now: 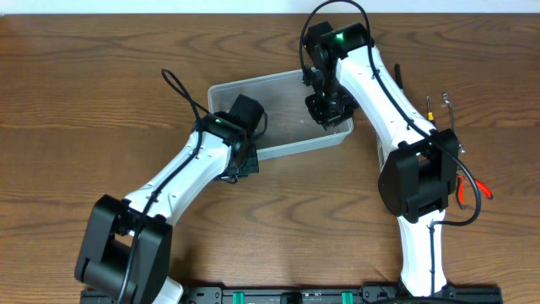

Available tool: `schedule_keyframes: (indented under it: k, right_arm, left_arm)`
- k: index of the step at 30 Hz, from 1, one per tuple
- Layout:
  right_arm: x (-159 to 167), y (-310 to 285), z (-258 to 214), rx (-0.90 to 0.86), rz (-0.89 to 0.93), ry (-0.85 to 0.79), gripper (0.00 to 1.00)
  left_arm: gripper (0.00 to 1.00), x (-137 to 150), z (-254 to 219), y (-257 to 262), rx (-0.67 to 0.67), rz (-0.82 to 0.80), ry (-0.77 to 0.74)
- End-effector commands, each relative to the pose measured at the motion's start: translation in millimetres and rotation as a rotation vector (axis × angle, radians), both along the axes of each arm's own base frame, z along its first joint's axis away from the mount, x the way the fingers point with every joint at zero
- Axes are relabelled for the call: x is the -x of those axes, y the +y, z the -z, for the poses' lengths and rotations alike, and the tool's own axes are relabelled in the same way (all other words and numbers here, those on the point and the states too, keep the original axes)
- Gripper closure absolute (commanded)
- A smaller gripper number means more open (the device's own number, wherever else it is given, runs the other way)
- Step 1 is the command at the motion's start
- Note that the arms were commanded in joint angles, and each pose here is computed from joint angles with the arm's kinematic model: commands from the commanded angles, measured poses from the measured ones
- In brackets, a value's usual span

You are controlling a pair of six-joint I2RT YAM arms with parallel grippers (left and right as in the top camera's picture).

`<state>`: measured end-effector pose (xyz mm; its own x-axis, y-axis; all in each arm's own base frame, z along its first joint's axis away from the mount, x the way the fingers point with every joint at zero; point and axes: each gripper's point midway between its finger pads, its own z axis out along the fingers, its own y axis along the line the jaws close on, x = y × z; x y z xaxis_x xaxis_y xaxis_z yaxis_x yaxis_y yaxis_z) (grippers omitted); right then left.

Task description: Pack container

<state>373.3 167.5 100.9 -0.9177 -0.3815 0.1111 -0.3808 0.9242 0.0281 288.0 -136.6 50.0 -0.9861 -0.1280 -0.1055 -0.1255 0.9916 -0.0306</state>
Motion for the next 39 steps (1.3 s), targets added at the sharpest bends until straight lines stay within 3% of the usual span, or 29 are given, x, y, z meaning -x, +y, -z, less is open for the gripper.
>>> schedule_keyframes:
  k: [1,27,30,37,39]
  right_arm:
    - [0.4,4.2,-17.4,-0.015,0.006,-0.037,0.80]
    - [7.5,1.6,-18.1,-0.001,0.026,-0.009,0.80]
    - [1.4,4.4,-17.5,-0.013,0.026,-0.034,0.73]
    - [-27.2,16.9,-31.5,-0.076,0.021,-0.172,0.64]
    - [-34.2,18.7,-41.6,-0.089,0.018,-0.213,0.64]
  left_arm:
    - [0.94,-5.2,2.9,7.4,-0.015,-0.011,-0.009]
    - [0.93,-20.5,1.3,34.5,-0.014,-0.040,-0.027]
    - [0.94,-17.5,-1.6,35.5,-0.017,-0.042,-0.020]
    - [0.94,-22.3,-53.7,37.8,0.024,-0.060,-0.128]
    - [0.86,-25.7,-76.5,42.3,0.046,-0.077,-0.190]
